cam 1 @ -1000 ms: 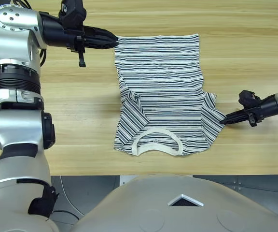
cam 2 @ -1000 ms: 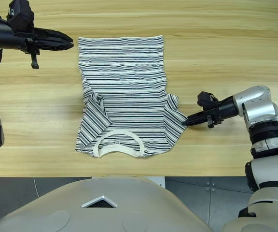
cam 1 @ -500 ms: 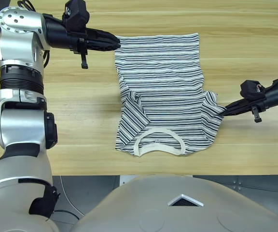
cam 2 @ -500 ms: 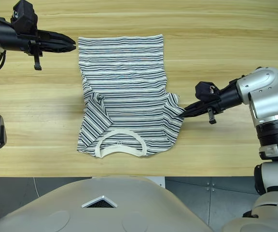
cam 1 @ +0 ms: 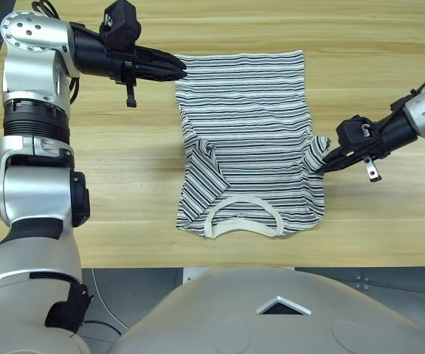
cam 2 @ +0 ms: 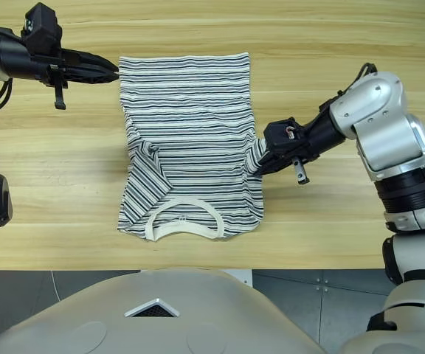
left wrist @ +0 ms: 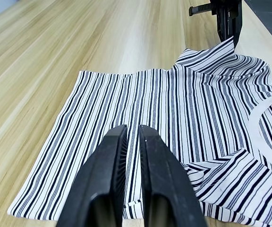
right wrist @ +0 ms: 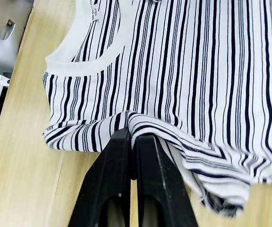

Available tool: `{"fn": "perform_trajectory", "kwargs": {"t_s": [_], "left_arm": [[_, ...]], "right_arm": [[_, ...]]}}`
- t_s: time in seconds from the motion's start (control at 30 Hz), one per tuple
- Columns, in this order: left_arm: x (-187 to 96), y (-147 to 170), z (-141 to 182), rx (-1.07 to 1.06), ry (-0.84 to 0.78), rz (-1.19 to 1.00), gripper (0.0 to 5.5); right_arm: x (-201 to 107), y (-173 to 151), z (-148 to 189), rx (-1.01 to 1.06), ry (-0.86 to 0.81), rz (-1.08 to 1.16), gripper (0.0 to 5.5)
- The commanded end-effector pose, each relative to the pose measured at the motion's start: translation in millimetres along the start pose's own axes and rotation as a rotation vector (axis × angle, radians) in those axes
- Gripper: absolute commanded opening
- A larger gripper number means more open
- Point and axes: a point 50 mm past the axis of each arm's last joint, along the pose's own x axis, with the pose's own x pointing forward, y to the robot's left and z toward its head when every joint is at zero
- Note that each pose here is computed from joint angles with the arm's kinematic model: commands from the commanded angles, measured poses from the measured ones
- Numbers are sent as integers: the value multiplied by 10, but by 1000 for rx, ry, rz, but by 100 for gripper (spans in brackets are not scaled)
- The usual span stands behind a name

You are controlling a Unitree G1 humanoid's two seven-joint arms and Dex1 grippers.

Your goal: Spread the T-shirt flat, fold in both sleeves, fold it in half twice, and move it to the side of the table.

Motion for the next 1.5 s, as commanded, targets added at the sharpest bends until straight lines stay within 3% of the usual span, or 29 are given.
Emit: {"fn": "perform_trajectory", "kwargs": {"t_s": [0.03,0.33,0.47,0.53,0.83,0.9,1.0,1.03,1.1,1.17,1.27,1.4,1.5], "left_arm": [[11,17,77,29,1,-15,51],[34,15,89,30,-4,-22,51],[49,11,83,28,-5,-25,51],[52,7,77,26,-5,-27,51],[66,-13,53,61,-4,-6,51],[7,-147,-80,146,59,-14,51],[31,-265,-258,420,252,150,68],[46,-385,-310,608,337,133,87],[58,-681,-306,916,358,40,111],[19,-896,-352,1102,372,-37,111],[-25,-1224,-540,1205,382,-206,111],[-35,-1241,-306,1561,261,-222,111],[-159,-1176,-284,1639,224,-185,111]], "right_arm": [[115,-106,219,-83,21,31,14],[475,-193,308,-107,47,143,14],[550,-219,239,-68,30,124,79],[535,-223,244,-91,16,112,101],[289,-207,283,-102,-72,58,101],[-14,-68,160,-24,-204,-3,101],[-304,38,-45,28,-411,-332,121],[-313,157,-150,15,-403,-386,144],[-338,404,-332,-107,-327,-480,170],[-286,616,-463,-211,-249,-499,170],[-133,794,-578,-271,-190,-440,170],[11,867,-736,-412,-90,-411,170],[94,878,-765,-538,-42,-399,170]]}}
